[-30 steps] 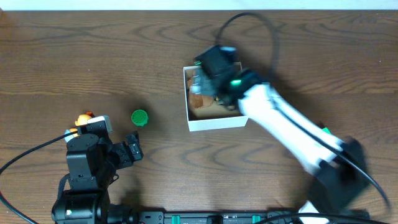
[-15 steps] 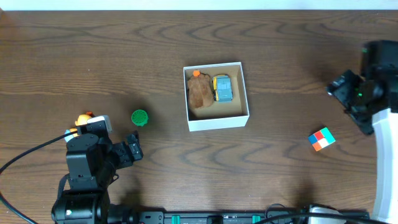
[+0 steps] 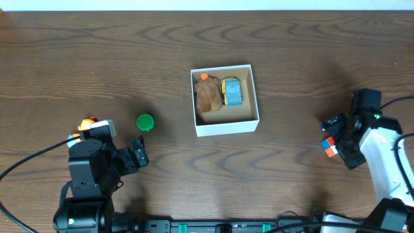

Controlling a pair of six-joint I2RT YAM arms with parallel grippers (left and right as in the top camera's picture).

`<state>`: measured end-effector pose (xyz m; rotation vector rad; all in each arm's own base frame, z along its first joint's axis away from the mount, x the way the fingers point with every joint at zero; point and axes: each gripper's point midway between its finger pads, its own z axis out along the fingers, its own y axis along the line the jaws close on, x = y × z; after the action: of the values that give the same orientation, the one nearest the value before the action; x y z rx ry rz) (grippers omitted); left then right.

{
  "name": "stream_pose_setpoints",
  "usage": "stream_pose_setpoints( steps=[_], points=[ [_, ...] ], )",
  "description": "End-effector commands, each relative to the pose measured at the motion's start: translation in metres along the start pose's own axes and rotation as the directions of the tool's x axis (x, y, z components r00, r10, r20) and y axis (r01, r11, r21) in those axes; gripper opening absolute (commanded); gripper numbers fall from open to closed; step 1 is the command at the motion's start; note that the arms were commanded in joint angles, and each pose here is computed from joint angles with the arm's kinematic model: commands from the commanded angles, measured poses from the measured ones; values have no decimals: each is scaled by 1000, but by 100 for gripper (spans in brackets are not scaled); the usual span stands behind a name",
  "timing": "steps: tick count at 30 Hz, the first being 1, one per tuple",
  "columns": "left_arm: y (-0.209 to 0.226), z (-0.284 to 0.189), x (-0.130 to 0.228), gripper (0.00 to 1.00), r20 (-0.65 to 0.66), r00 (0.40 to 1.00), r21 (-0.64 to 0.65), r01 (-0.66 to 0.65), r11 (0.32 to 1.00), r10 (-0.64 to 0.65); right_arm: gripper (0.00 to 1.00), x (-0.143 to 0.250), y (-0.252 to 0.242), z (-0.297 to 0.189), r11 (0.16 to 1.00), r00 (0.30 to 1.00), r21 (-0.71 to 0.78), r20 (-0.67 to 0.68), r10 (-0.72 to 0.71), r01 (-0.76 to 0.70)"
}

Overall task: Pack container
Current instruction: 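Release hamster and move right gripper to the colored cube, then grasp the small colored cube with right gripper and lift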

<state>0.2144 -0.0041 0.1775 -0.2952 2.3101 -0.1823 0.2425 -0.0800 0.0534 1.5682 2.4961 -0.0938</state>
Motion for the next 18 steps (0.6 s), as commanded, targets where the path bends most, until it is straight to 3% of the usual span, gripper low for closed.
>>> stream_pose_setpoints(
  steps=[1,18],
  points=[
    [-3,-4,-6,98,17,1000,9,0,1000,0,99,6,-5,11,999,999,3,-11,42,-42],
    [-3,-4,-6,98,17,1000,9,0,1000,0,99,3,5,50,999,999,-10,1,43,-43]
  ],
)
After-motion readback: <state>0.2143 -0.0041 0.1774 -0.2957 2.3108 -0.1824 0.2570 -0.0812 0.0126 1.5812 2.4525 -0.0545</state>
